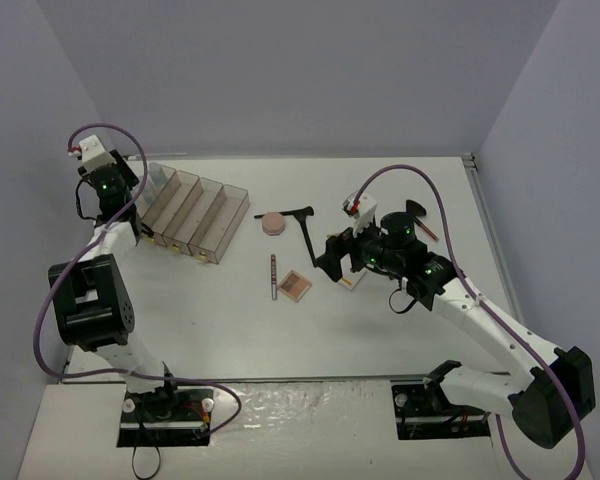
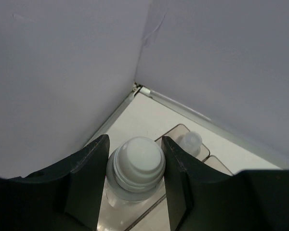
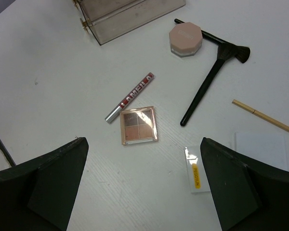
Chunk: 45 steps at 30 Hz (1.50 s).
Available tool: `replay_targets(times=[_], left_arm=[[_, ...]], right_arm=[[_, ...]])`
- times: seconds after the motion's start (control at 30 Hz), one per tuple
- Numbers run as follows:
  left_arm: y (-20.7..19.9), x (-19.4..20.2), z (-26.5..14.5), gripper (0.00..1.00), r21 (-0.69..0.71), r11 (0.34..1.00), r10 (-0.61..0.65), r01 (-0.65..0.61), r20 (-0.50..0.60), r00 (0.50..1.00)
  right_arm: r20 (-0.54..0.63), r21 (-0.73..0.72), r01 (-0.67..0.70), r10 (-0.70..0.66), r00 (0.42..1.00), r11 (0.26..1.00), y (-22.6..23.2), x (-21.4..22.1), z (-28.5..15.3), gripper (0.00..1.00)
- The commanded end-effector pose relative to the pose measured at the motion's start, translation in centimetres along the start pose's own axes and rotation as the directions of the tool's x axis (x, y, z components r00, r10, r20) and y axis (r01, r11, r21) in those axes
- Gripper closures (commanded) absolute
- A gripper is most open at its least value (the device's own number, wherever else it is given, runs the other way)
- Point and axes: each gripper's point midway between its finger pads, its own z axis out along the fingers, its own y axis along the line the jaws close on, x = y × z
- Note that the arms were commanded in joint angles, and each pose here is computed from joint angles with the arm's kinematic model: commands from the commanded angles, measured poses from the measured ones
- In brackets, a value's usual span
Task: Organize the makeup
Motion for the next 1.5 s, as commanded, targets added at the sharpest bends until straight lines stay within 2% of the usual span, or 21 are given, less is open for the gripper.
replay_targets(times=[0.0, 0.33, 0.8, 1.1, 1.2, 1.3, 1.43, 1.47], left_arm=[[-2.1, -12.2, 0.4, 1.00, 0.090, 0.992, -0.117, 0.092, 0.327, 0.938], [-1.3, -8.0, 1.7, 1.00, 0.059, 0.990, -0.139, 0.127, 0.258, 0.956], [-0.4, -2.3, 3.5, 1.00, 0.040, 0.993, -0.120, 0.115, 0.166, 0.979], [-0.1, 0.1, 3.4, 0.99, 0.041, 0.992, -0.122, 0.118, 0.128, 0.984], [-0.2, 0.1, 3.1, 0.84, 0.045, 0.993, -0.111, 0.106, 0.121, 0.987], [-0.2, 0.0, 2.8, 0.53, 0.048, 0.995, -0.091, 0.086, 0.106, 0.990], [-0.1, -1.1, 2.1, 0.25, 0.039, 0.997, -0.071, 0.068, 0.098, 0.993], [-0.2, -1.7, 1.9, 0.21, 0.038, 0.997, -0.066, 0.063, 0.095, 0.993]], right_arm=[[0.030, -0.036, 0.005, -0.004, 1.000, 0.999, 0.4, -0.7, 0.7, 0.00], [0.021, -0.011, 0.006, -0.006, 1.000, 1.000, -0.1, -0.3, 0.8, 0.00], [-0.002, -0.020, -0.003, 0.003, 1.000, 1.000, 0.0, 0.6, 1.0, 0.00], [-0.013, -0.024, -0.009, 0.009, 1.000, 1.000, 0.0, 1.0, 1.1, 0.00], [-0.009, -0.028, -0.009, 0.009, 1.000, 1.000, 0.1, 0.9, 0.9, 0.00], [-0.011, -0.021, -0.011, 0.011, 1.000, 1.000, 0.0, 1.2, 0.8, 0.00], [0.003, -0.025, -0.017, 0.017, 1.000, 1.000, 0.3, 0.7, 0.3, 0.00], [0.012, -0.027, -0.016, 0.016, 1.000, 1.000, 0.4, 0.5, 0.1, 0.00]])
